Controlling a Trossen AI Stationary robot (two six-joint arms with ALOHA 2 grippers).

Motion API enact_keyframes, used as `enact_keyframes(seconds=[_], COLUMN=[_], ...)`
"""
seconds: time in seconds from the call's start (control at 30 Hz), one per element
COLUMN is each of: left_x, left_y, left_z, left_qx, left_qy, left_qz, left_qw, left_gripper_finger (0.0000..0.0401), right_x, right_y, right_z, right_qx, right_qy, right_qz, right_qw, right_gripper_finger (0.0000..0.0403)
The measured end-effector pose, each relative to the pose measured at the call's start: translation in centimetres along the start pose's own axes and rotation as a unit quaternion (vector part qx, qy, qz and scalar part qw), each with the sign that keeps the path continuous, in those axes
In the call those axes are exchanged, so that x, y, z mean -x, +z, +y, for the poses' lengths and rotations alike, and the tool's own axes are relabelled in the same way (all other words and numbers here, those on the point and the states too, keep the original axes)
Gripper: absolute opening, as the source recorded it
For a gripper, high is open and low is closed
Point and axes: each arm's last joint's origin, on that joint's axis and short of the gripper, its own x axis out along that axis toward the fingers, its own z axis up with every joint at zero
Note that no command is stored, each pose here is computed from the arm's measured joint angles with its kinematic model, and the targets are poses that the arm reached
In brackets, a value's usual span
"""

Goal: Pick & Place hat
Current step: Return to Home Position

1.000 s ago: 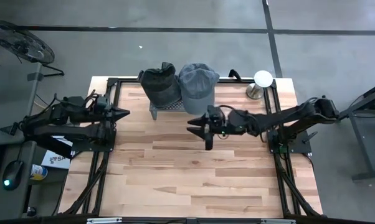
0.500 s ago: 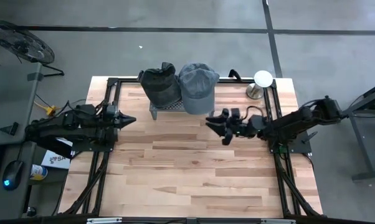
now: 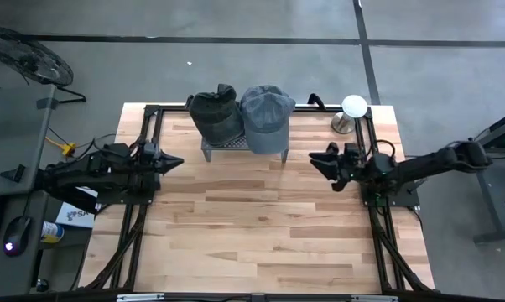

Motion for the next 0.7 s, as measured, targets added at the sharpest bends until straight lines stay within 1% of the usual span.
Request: enact_keyframes(seconds=[0.13,0.33,0.47,0.57,0.63,0.7], left_x=[-0.6,-2.0,-2.8,-3.3,-3.7,-3.9], left_y=[-0.6,-2.0,-2.9,-4.0,-4.9,-5.1], left_z=[0.1,0.3,0.5,0.7,0.9,1.0], left_qx=[0.005,0.018,0.033,0.036,0.054,0.077], left_qy=[0.004,0.011,0.017,0.021,0.031,0.032], left_qz=[-0.002,-0.029,-0.044,-0.033,-0.023,-0.030], left_qw=[1.000,0.999,0.998,0.999,0.998,0.996], left_gripper_finger=[0.0000,0.0000,0.0000,0.0000,0.0000,0.0000], right_x=[1.1,2.4,3.2,4.0,4.5,5.0], right_y=[0.3,0.3,0.4,0.3,0.2,0.2], right_z=[-0.1,-0.4,-0.5,-0.7,-0.9,-1.0], right_qx=[0.003,-0.004,-0.003,-0.002,-0.003,-0.002], right_qy=[-0.002,-0.008,-0.005,-0.007,-0.011,-0.012], right_qz=[0.015,0.073,0.095,0.123,0.141,0.149], right_qw=[1.000,0.997,0.996,0.992,0.990,0.989], right_gripper_finger=[0.0154,0.0154,0.0154,0.0154,0.0154,0.0154])
